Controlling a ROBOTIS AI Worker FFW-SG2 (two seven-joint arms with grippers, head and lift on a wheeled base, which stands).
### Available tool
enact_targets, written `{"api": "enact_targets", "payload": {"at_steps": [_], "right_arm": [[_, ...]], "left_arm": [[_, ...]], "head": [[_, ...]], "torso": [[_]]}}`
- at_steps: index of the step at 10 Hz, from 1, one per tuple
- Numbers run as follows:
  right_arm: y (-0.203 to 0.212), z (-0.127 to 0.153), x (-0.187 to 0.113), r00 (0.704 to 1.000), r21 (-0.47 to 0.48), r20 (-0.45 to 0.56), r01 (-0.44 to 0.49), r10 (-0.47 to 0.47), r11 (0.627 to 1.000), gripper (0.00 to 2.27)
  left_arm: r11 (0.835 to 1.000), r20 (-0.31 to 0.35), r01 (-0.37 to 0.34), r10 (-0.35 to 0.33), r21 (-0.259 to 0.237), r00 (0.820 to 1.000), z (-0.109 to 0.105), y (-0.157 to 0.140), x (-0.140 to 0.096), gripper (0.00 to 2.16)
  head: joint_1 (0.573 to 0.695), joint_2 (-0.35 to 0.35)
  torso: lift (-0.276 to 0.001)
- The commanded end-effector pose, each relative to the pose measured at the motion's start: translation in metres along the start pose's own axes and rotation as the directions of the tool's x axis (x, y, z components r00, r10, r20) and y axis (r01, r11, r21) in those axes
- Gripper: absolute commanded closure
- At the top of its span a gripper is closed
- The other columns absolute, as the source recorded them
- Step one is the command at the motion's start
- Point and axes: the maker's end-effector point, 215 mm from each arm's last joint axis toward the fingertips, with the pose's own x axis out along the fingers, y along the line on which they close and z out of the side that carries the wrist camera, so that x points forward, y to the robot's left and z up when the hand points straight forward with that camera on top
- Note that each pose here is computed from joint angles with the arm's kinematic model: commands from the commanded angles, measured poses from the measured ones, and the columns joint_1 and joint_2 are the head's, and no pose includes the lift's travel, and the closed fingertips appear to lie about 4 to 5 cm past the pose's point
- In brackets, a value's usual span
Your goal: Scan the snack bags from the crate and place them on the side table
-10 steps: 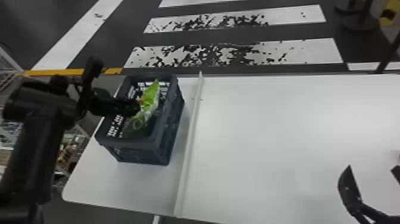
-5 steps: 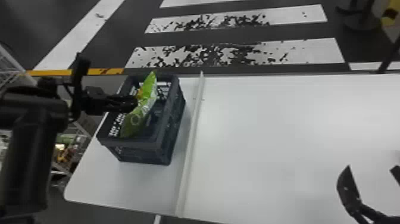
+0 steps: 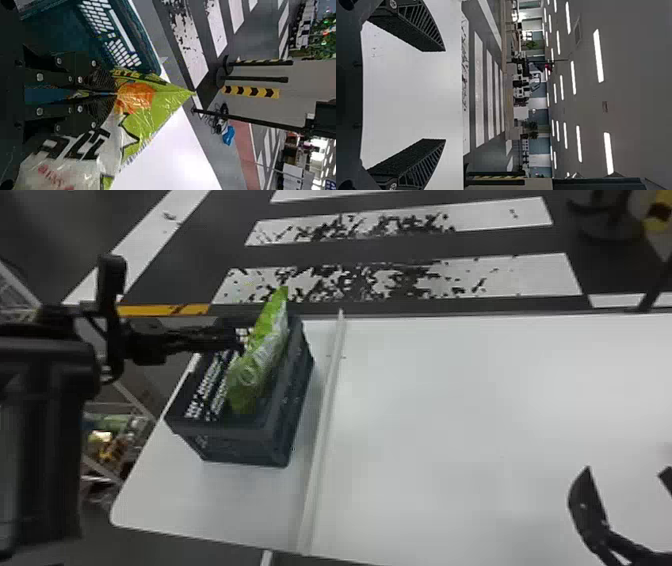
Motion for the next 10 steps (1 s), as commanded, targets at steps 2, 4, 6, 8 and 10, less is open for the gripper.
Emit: {"api": "enact_targets", "payload": {"at_steps": [2,4,6,8,10], "right_arm": [[0.0,0.0,0.0,1.0,0.0,0.0,0.002,-0.002,1.0,0.06],[0.0,0.0,0.0,1.0,0.0,-0.001,0.002,-0.002,1.0,0.06],[0.003,0.001,0.0,1.0,0.003,0.002,-0.002,0.002,1.0,0.06],[0.003,0.001,0.0,1.0,0.002,0.002,-0.004,0.004,1.0,0.06],[0.006,0.001,0.0,1.0,0.005,0.002,-0.008,0.008,1.0,0.06]], "left_arm": [[1.0,0.084,-0.003,0.004,-0.011,0.996,0.043,-0.023,-0.003,2.13],[1.0,0.108,0.003,-0.002,-0.006,0.994,0.059,-0.033,-0.002,2.13],[1.0,0.11,-0.004,0.004,0.002,0.994,0.066,-0.036,-0.007,2.13],[0.999,0.079,-0.035,0.035,0.003,0.996,0.057,-0.028,-0.01,2.14],[0.999,0.054,-0.054,0.054,-0.006,0.997,0.045,-0.023,-0.013,2.14]], "head": [[0.695,0.206],[0.695,0.181],[0.695,0.163],[0.695,0.164],[0.695,0.179]], "torso": [[-0.094],[-0.094],[-0.094],[-0.094],[-0.094]]}}
